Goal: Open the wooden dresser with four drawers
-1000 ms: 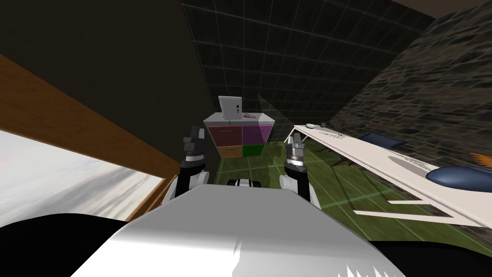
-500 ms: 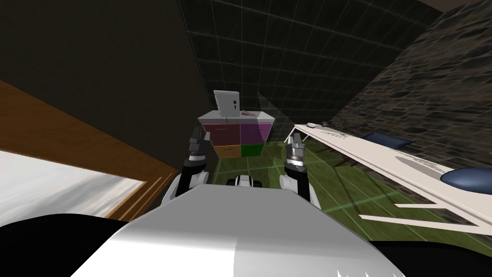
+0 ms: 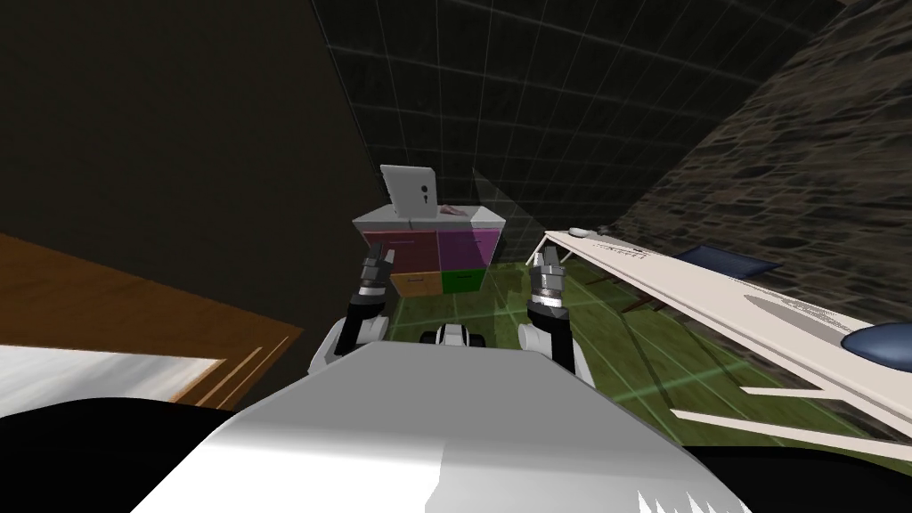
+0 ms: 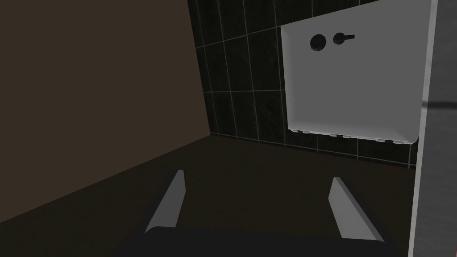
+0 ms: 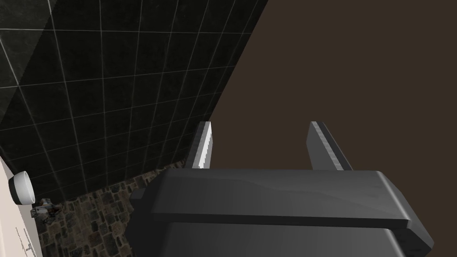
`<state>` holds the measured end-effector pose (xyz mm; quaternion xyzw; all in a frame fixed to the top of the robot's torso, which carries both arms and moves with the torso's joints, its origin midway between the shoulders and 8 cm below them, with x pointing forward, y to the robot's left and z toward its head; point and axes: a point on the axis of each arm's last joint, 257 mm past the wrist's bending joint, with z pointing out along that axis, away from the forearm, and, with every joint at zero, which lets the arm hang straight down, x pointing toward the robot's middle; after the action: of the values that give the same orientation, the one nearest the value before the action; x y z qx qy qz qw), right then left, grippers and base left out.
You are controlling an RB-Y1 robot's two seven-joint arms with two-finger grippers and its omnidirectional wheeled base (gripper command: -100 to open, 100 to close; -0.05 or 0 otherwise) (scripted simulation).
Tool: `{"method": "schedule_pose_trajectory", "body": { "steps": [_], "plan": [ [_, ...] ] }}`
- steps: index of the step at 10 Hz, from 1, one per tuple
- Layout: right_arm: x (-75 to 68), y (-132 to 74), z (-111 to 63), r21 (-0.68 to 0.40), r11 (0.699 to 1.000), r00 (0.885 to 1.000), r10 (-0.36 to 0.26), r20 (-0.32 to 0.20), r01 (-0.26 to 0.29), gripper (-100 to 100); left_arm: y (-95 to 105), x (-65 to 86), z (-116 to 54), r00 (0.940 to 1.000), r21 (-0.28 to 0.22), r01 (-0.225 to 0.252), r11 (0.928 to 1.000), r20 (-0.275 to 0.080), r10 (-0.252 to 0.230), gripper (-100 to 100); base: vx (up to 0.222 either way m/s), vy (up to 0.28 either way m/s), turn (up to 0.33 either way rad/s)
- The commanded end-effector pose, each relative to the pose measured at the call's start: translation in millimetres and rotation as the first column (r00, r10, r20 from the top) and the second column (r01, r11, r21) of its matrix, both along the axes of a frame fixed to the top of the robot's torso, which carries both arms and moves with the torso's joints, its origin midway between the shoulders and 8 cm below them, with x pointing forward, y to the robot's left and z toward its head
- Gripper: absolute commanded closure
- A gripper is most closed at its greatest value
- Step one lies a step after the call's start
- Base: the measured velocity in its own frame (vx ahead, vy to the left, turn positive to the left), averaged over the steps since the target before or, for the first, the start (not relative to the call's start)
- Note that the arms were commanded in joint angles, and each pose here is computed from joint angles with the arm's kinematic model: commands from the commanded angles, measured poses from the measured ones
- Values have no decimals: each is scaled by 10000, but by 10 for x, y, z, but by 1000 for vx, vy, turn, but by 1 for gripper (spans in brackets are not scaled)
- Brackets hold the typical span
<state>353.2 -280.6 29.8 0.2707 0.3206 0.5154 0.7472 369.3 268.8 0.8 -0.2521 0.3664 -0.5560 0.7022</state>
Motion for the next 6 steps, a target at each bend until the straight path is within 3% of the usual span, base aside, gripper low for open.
{"method": "schedule_pose_trajectory", "body": {
  "steps": [1, 2, 6],
  "plan": [
    [0, 0, 0, 0, 10000, 10000, 0, 0, 0, 0, 69, 156, -258, 9979, 6, -143, 9999, -625, 143, -100, 168, -135, 1],
    [0, 0, 0, 0, 10000, 10000, 0, 0, 0, 0, 106, 233, -397, 9954, 22, -213, 9998, -937, 214, -100, 170, -183, -4],
    [0, 0, 0, 0, 10000, 10000, 0, 1, 0, 0, 174, 363, -647, 9882, 87, -329, 9994, -1496, 339, -100, 110, -122, 1]
  ]
}}
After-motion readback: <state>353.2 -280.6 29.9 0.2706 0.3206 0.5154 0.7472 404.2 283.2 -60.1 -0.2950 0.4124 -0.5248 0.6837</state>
